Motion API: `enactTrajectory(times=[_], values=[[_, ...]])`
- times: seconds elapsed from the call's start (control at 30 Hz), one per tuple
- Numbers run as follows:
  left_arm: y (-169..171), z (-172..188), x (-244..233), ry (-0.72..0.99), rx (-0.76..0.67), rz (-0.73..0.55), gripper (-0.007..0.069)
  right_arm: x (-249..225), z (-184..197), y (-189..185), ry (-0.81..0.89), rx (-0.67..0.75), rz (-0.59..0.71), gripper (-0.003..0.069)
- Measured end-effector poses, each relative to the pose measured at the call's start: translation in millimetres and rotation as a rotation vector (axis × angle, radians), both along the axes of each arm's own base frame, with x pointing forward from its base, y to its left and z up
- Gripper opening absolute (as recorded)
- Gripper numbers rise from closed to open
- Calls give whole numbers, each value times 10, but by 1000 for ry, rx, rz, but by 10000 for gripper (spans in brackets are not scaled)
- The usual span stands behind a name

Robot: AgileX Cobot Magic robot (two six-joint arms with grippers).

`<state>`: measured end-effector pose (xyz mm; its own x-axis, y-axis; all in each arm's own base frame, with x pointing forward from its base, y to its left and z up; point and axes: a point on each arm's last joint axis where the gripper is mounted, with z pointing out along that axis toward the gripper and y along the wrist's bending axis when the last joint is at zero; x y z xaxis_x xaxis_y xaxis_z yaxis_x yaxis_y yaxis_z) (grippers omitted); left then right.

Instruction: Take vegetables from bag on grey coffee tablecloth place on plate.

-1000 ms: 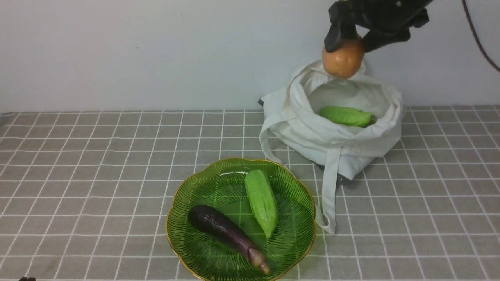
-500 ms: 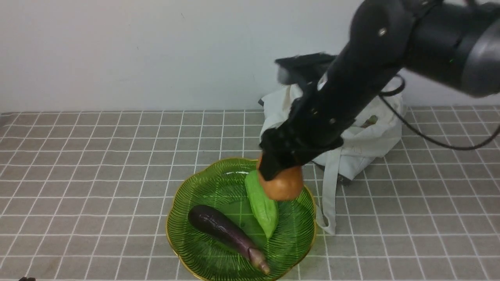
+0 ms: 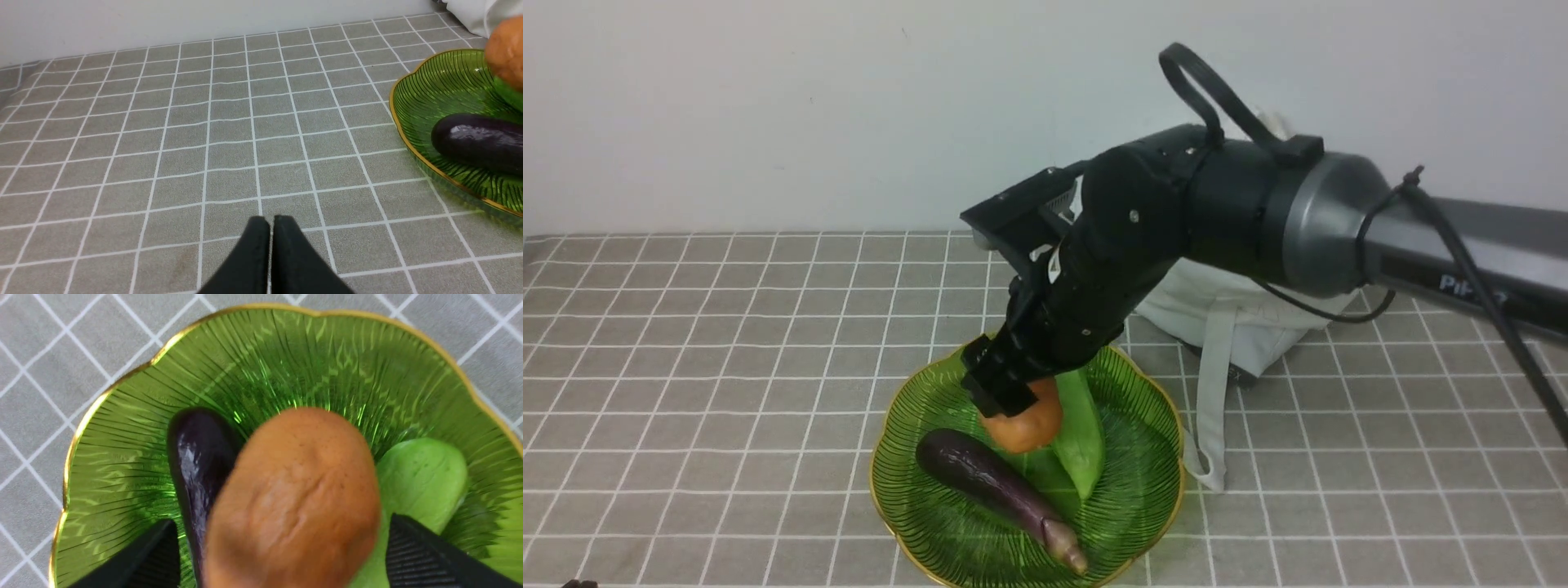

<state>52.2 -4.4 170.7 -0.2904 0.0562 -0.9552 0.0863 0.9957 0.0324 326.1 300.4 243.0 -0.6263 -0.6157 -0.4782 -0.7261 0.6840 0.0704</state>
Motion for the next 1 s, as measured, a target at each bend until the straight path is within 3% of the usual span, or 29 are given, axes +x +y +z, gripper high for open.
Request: enactTrajectory(times=[0.27,0.37,0.43,0.47,0.5,0.53,0.6,0.73,0.77,0.93,1.0], values=[[0,0,0,0,0,0,-5,-55,422,-63,-12,5,-17,634],[0,0,0,0,0,0,-5,-134,737,-204,-55,-49,-14,521],[0,0,0,0,0,0,-5,-206,974,-361,-114,-100,-34,408],[0,0,0,0,0,0,-5,-299,1232,-520,-180,-113,-69,288],[0,0,0,0,0,0,-5,-294,1233,-526,-187,-121,-70,288],[0,0,0,0,0,0,-5,-371,1416,-637,-232,-112,-102,212],[0,0,0,0,0,0,-5,-658,1962,-987,-363,-35,-210,52],[0,0,0,0,0,0,-5,-1192,2528,-1484,-477,131,-302,-2],[0,0,0,0,0,0,-5,-1524,2718,-1777,-521,215,-335,-10],[0,0,0,0,0,0,-5,-2359,2784,-2485,-671,466,-366,-14],[0,0,0,0,0,0,-5,-2682,2528,-2735,-761,587,-342,-15]])
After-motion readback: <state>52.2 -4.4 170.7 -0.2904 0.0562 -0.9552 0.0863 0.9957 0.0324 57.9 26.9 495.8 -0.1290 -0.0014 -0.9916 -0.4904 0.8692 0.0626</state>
